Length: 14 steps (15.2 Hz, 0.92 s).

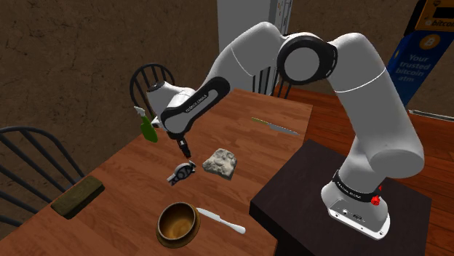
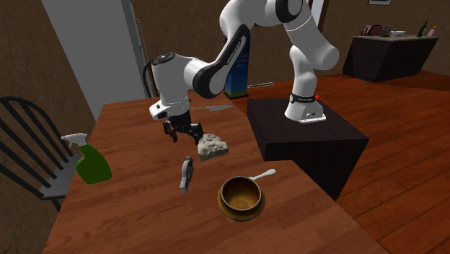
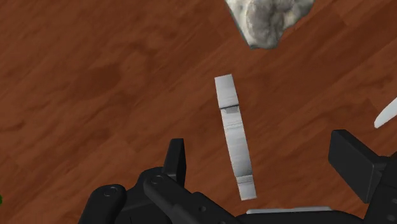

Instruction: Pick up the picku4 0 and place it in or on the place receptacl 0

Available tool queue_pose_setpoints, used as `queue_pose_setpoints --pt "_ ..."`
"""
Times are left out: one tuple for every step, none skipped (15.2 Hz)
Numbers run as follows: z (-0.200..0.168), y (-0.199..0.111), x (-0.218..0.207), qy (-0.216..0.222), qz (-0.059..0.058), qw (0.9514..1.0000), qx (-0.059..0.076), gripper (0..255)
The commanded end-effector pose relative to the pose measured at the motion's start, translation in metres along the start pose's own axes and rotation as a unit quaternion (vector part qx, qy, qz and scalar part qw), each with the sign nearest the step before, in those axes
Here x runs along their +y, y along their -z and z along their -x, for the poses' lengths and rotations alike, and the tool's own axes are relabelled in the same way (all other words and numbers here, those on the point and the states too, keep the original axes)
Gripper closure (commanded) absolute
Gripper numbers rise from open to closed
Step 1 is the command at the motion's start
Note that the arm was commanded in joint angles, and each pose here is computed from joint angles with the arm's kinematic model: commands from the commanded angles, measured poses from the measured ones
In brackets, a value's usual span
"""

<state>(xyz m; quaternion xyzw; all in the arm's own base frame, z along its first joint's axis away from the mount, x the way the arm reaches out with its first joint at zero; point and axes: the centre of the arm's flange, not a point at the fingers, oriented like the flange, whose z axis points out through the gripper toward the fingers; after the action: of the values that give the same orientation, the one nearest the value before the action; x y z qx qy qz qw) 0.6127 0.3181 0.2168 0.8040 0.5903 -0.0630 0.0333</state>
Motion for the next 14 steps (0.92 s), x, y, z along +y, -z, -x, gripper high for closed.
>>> queue_pose_setpoints --pt "-0.021 -0.019 0.000 0.026 0.001 0.9997 -0.006 0" --pt "-0.031 -0.029 -0.002 0.038 0.001 0.9992 -0.009 0" --pt "-0.041 -0.039 -0.003 0.051 0.001 0.9986 -0.012 0" --pt "-0.051 -0.048 -0.005 0.063 0.001 0.9979 -0.015 0" --pt "-0.058 -0.056 -0.007 0.074 0.001 0.9971 -0.017 0" --pt "-0.058 -0.061 -0.007 0.074 0.001 0.9971 -0.017 0" --pt "-0.058 -0.067 -0.007 0.074 0.001 0.9971 -0.017 0" --pt "-0.058 -0.072 -0.007 0.074 0.001 0.9971 -0.017 0" --pt "-0.058 -0.077 -0.007 0.074 0.001 0.9971 -0.017 0" --pt "-0.058 -0.083 -0.007 0.074 0.001 0.9971 -0.017 0" --pt "-0.057 -0.088 -0.007 0.074 0.001 0.9971 -0.017 0" --pt "-0.057 -0.093 -0.007 0.074 0.001 0.9971 -0.017 0" --pt "-0.057 -0.096 -0.007 0.074 0.001 0.9971 -0.017 0" --pt "-0.057 -0.096 -0.007 0.074 0.001 0.9971 -0.017 0"
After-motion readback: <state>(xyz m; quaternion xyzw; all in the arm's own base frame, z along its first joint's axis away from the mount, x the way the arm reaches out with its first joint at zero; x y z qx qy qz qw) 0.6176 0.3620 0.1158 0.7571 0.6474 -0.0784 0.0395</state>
